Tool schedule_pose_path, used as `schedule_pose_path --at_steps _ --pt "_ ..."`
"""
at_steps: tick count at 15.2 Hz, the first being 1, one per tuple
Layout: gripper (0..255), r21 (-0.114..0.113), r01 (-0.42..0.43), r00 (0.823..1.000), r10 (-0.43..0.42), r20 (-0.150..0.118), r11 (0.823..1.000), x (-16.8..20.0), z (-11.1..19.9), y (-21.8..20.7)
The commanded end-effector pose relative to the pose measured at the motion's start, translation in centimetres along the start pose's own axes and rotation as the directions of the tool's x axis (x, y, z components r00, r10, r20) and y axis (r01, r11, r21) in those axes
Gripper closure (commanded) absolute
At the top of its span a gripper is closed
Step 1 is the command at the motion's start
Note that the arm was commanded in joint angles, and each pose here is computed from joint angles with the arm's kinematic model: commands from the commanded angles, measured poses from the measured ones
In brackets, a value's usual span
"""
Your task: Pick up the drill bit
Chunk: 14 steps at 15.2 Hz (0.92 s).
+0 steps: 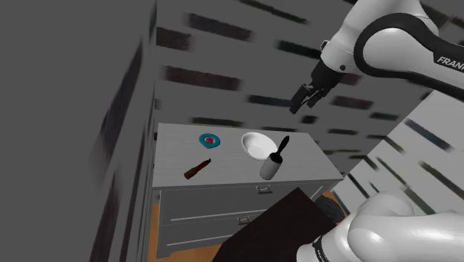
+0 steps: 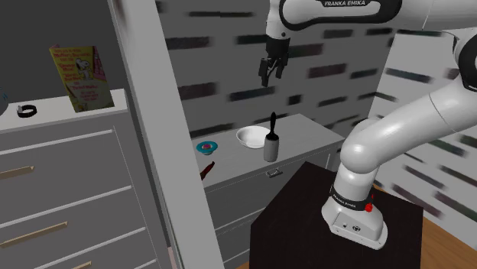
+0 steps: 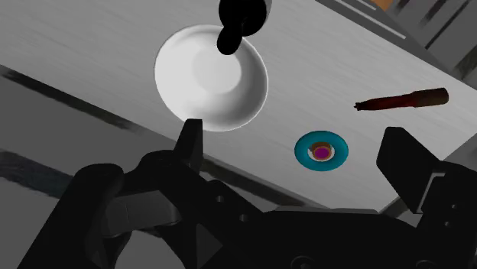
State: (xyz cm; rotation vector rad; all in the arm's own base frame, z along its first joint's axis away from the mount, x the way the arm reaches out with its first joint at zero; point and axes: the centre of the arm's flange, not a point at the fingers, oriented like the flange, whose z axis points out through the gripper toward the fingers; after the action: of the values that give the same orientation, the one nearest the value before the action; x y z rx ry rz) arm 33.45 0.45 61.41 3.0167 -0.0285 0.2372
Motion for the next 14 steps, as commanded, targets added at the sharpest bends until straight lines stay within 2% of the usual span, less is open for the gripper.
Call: schedule_pose_path --at_steps 1,4,7,10,14 --pt "0 0.0 0.0 1.0 0.0 0.0 1.0 0.0 0.0 0.0" --pt "0 -0.009 -0.113 0.993 0.113 0.021 0.994 0.3 2.8 -2.9" --pt "0 -0.019 -0.225 0.973 0.225 0.04 0.974 0.8 5.7 -5.6" --pt "0 -0.032 -0.333 0.941 0.334 0.058 0.942 1.6 8.6 -8.3" --pt "0 -0.053 -0.47 0.877 0.473 0.08 0.881 3.1 12.6 -11.7"
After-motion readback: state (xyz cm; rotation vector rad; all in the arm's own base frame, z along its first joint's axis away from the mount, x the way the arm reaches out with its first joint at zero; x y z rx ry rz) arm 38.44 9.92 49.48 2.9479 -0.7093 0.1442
